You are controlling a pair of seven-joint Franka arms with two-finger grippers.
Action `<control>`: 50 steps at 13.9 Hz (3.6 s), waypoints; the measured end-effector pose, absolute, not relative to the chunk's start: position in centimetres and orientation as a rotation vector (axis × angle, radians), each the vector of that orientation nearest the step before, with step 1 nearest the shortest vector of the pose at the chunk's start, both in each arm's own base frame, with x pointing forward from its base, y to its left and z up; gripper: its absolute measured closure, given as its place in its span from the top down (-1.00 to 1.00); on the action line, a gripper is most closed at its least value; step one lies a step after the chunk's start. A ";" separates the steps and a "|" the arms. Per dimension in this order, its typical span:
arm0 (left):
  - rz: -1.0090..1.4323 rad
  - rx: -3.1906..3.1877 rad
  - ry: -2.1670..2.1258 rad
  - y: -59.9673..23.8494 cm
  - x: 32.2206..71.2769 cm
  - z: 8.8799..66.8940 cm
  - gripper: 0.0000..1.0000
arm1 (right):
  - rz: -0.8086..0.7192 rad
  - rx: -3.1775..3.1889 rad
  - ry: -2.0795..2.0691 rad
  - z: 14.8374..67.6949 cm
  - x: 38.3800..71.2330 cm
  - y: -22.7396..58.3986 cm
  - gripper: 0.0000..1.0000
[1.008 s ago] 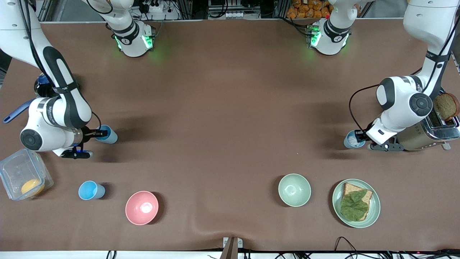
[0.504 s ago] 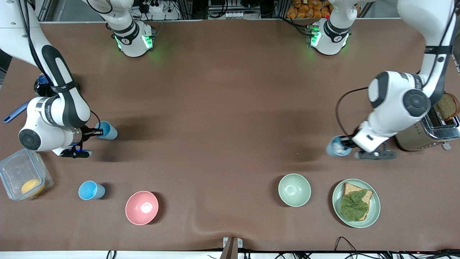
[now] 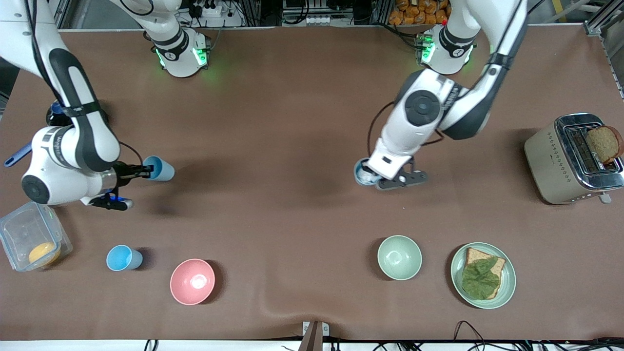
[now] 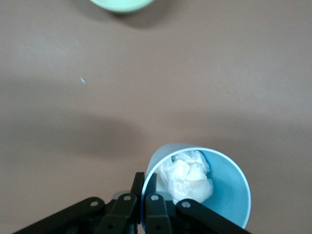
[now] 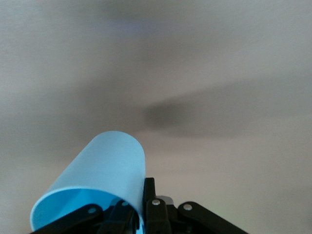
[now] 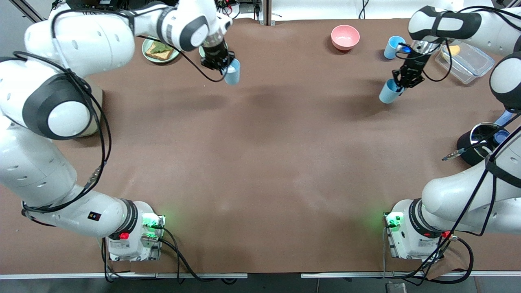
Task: Stack blue cups with both arms
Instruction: 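Lower the left gripper's cup mid-table while the right gripper lifts its cup, then open the left gripper and withdraw while the right gripper carries its cup, then lower the blue cup into the placed cup and open the right gripper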
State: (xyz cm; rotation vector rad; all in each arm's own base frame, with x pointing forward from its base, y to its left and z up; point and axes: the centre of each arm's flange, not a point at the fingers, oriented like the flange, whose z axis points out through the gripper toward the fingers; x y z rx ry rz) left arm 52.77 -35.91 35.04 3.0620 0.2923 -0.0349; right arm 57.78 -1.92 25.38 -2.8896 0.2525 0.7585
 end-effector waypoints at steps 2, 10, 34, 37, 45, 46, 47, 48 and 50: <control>-0.061 3.060 0.312 -39.3 51.0 34.0 -0.93 | 0.773 -2.888 0.294 25.9 57.8 1.0 -0.89; -0.053 3.002 0.432 -49.3 48.5 24.1 -0.93 | 0.800 -2.942 0.427 26.6 57.1 8.1 -0.89; 0.293 3.122 0.490 -16.5 60.2 55.9 1.00 | 0.733 -2.682 1.053 35.7 56.4 30.7 -0.89; 0.232 3.131 0.444 -14.1 58.5 58.6 1.00 | 0.647 -2.657 1.126 36.4 54.4 36.7 -0.89; 0.181 3.137 0.218 -5.8 57.2 61.7 1.00 | 0.543 -2.626 1.153 31.8 53.0 42.2 -0.89; 0.176 3.138 0.216 -5.4 57.2 61.8 1.00 | 0.534 -2.630 1.147 31.3 52.8 42.7 -0.89; 0.177 3.138 0.218 -5.2 57.1 61.9 1.00 | 0.523 -2.633 1.142 30.9 52.7 43.0 -0.89; 0.181 3.138 0.215 -5.3 56.9 62.1 1.00 | 0.511 -2.645 1.133 30.6 52.6 43.2 -0.89; 0.194 3.137 0.207 -5.6 56.6 62.7 1.00 | 0.478 -2.677 1.113 30.4 52.6 43.2 -0.59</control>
